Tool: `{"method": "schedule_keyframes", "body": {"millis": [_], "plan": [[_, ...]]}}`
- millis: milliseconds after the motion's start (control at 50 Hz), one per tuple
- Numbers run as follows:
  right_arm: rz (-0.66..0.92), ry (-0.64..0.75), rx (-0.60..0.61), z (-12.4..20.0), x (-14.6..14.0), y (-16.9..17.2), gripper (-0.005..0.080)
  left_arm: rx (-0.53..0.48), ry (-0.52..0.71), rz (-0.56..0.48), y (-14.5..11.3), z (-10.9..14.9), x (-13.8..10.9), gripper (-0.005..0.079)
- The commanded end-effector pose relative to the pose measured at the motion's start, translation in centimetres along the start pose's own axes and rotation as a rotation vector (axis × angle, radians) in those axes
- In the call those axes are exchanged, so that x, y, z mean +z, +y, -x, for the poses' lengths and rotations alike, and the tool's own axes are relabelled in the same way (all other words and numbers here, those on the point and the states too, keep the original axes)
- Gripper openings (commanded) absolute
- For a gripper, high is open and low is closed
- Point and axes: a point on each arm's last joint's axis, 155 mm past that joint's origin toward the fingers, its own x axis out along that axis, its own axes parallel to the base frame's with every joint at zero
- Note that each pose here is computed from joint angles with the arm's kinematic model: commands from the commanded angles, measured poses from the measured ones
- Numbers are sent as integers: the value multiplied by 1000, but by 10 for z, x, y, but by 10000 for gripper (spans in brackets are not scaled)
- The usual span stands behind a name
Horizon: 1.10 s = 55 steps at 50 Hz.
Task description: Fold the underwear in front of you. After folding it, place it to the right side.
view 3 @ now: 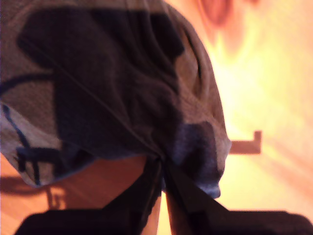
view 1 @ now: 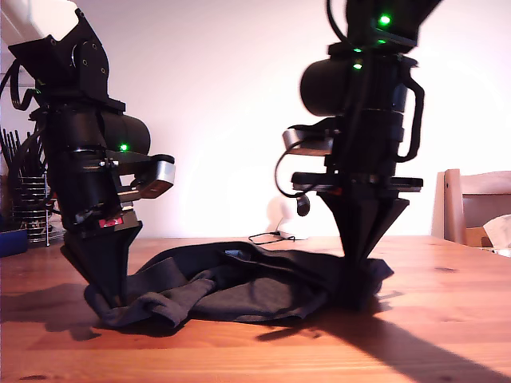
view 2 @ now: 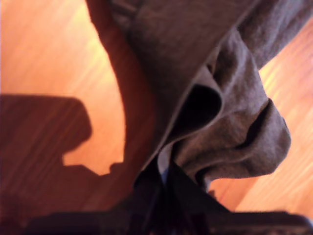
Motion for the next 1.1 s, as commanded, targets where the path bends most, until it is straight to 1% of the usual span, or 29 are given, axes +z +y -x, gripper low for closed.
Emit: {"method": "schedule_keyframes", "body": {"millis": [0,40,140,200,300,420,560,760,800,860,940,1080], "plan": [[13,-7,2,-1,1,1,15,-13,25,7,-3,-4,-6,-23],[23,4,5,-5,0,2,67,-14,27,8,-4,-4,-7,-23],[30,29,8,-15,-5,2,248,-14,27,8,-4,-4,-7,-23],[27,28,16,-17,-4,4,303,-14,27,8,-4,-4,-7,-23],[34,18,26,-17,-1,6,305,-12,23,6,-3,-4,-6,-23],[37,60,94,-13,-11,19,305,-10,20,5,-3,-4,-5,-23],[91,92,154,-10,-20,41,305,-1,2,-2,0,-4,-1,-23],[224,112,173,-7,-26,69,308,-2,-6,-6,0,-4,1,-23],[255,105,166,-8,-25,74,321,-7,-5,-10,-1,-4,1,-23],[296,93,127,-9,-21,72,343,-9,-1,-9,-2,-4,0,-23],[327,85,43,-10,-16,60,361,-15,10,-9,-3,-4,-3,-23],[337,95,-10,-10,-17,49,376,-19,18,-20,-4,-4,-5,-23]]}}
